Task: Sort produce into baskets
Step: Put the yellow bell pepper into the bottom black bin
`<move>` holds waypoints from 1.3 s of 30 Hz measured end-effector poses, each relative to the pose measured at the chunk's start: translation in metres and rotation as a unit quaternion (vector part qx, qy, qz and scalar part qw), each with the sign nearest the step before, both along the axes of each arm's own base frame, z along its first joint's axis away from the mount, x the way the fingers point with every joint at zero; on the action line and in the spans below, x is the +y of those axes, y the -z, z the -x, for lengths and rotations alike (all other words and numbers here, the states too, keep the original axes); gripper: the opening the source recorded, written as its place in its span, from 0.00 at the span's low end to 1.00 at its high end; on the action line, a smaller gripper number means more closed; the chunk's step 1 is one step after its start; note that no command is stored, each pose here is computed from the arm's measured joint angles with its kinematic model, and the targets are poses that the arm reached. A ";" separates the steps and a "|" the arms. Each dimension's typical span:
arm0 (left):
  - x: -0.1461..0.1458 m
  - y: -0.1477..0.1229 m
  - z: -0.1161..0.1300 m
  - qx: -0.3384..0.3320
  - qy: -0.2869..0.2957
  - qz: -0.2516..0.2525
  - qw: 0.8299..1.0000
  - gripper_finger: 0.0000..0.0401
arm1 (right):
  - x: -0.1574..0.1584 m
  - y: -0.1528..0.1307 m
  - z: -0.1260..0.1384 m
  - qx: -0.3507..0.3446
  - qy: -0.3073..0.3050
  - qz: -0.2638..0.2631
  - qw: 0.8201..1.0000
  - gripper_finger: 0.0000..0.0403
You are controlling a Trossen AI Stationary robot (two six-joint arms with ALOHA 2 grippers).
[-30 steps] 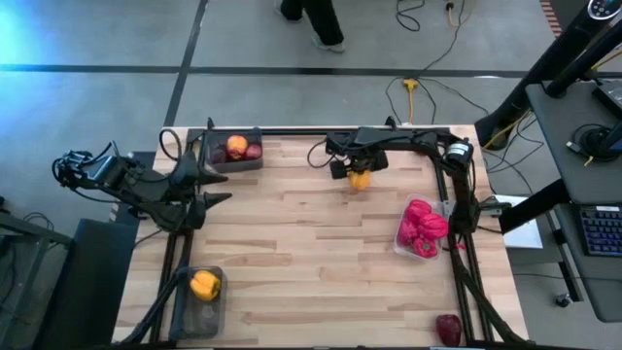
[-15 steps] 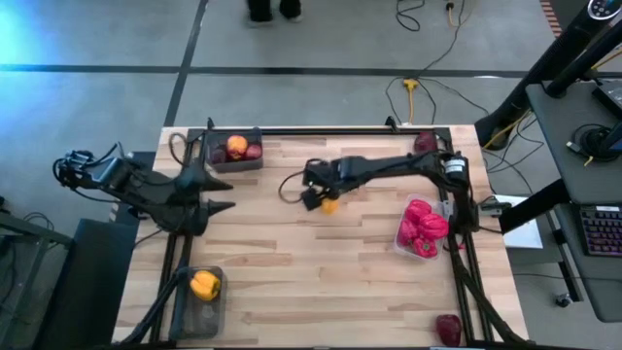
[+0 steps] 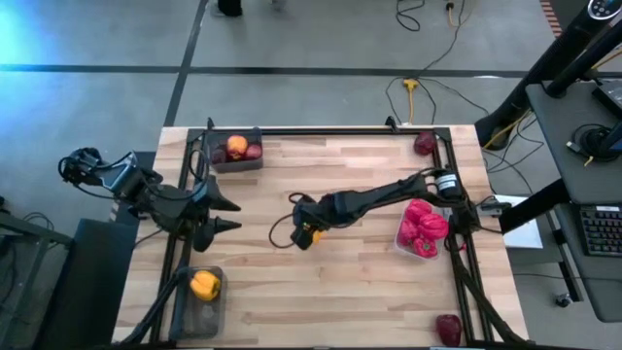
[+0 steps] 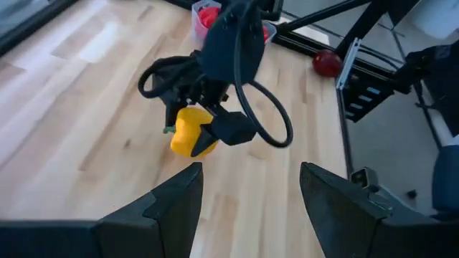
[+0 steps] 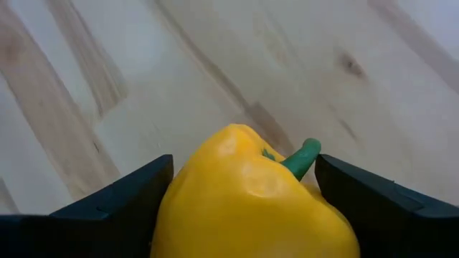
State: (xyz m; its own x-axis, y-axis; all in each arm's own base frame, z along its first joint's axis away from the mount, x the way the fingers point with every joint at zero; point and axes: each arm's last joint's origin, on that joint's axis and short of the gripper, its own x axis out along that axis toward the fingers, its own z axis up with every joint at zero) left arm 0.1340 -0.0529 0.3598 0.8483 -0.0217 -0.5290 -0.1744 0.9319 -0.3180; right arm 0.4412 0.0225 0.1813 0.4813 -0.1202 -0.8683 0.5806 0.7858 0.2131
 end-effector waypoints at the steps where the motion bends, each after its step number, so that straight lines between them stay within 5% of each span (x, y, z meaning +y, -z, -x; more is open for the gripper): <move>1: -0.001 0.000 -0.001 -0.001 -0.001 0.004 1.000 0.54 | 0.002 0.001 0.001 0.005 -0.003 0.004 1.000 0.82; 6: -0.003 0.001 -0.008 -0.009 -0.031 0.005 0.999 0.59 | 0.002 -0.003 0.001 -0.007 0.028 0.030 0.999 0.90; 10: -0.002 0.004 -0.015 -0.016 -0.100 -0.030 0.994 0.67 | 0.001 -0.019 0.002 -0.018 -0.008 0.026 0.999 0.93; 16: -0.004 0.016 -0.037 -0.008 -0.201 -0.049 0.978 0.83 | 0.002 -0.067 0.022 -0.036 -0.040 0.045 0.998 0.94; 21: -0.012 0.042 -0.070 0.036 -0.248 -0.038 0.967 0.91 | -0.001 -0.116 0.061 -0.026 -0.021 0.123 0.992 0.94; 31: -0.039 0.108 -0.136 0.076 -0.292 -0.059 0.952 0.94 | -0.010 -0.183 0.131 -0.044 0.039 0.185 0.981 0.94; 39: -0.051 0.149 -0.169 0.071 -0.298 -0.067 0.950 0.94 | -0.006 -0.185 0.152 -0.015 0.062 0.165 0.984 0.94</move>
